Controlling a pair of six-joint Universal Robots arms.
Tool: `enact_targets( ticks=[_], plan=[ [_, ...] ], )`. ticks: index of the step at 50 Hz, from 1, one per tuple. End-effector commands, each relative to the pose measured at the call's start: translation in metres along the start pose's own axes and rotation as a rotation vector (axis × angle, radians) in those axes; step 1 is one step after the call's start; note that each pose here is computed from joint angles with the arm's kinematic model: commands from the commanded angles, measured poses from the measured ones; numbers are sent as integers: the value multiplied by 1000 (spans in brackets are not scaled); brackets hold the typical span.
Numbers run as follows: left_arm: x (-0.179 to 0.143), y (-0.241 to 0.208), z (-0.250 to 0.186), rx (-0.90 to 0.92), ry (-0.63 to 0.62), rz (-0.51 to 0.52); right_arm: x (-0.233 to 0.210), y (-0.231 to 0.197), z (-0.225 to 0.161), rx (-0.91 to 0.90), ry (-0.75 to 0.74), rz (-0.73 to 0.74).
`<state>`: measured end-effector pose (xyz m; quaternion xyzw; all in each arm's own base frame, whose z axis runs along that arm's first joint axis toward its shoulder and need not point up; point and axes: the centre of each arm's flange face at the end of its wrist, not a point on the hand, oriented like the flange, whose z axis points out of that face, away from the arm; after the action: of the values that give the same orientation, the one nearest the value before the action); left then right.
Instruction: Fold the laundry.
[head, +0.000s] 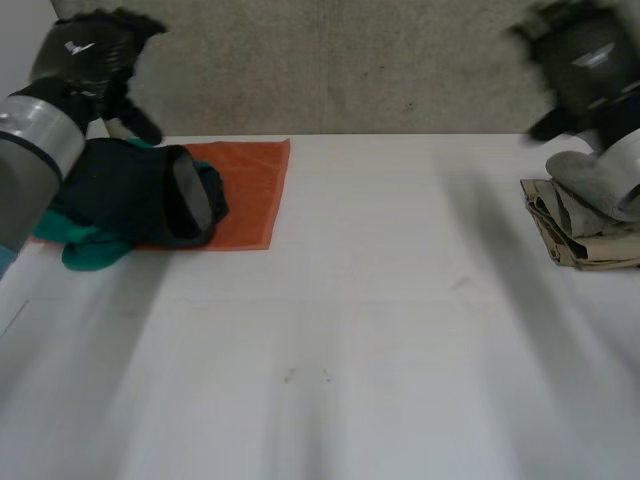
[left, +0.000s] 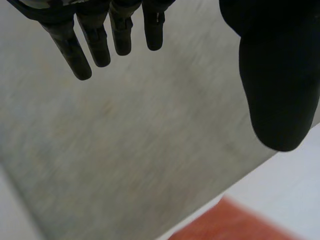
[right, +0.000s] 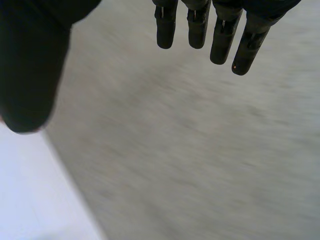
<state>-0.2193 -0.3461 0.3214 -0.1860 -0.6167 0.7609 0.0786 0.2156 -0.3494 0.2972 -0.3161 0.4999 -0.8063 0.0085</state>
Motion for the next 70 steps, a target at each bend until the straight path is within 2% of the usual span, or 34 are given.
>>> enact_targets(
  ticks=[1,4,5,9,14,19,25,29,32,36,37,39,41,45,48,54,60,62,70],
  plan=[
    [-68,108,34,-204,-58,136,-97,0,-45,-86,-237,134],
    [-77,135,38,-248,-57,233,-111,13,-58,-143,-266,109],
    [-80,151,40,-275,-43,298,-113,16,-61,-158,-271,100],
    [-79,186,46,-319,-5,401,-116,30,-70,-222,-261,58],
    [-72,208,51,-309,38,380,-116,40,-78,-283,-238,42],
    [-47,212,56,-232,147,275,-120,46,-86,-315,-244,46],
    [-29,199,63,-162,133,253,-120,48,-88,-327,-242,45],
    [-5,168,60,-126,124,252,-110,53,-86,-343,-207,41],
    [21,134,49,-81,166,207,-101,55,-83,-347,-176,34],
    [75,96,20,-45,284,84,-86,54,-76,-341,-113,20],
    [102,80,3,-30,356,31,-81,53,-74,-340,-95,14],
    [128,68,-17,-23,436,-21,-72,53,-70,-341,-56,4],
    [163,57,-49,-34,559,-91,-60,54,-66,-350,1,-2],
    [210,58,-98,-72,748,-140,-49,53,-60,-351,57,-14],
    [224,58,-117,-90,806,-141,-46,51,-56,-342,70,-20],
    [214,59,-117,-134,749,-126,-42,45,-49,-314,80,-28],
    [158,38,-94,-141,501,-114,-35,37,-37,-292,87,-32],
    [148,33,-93,-135,461,-110,-35,35,-35,-298,78,-29],
    [106,19,-105,-147,264,-96,-86,-13,-41,-364,-155,67]
  ],
)
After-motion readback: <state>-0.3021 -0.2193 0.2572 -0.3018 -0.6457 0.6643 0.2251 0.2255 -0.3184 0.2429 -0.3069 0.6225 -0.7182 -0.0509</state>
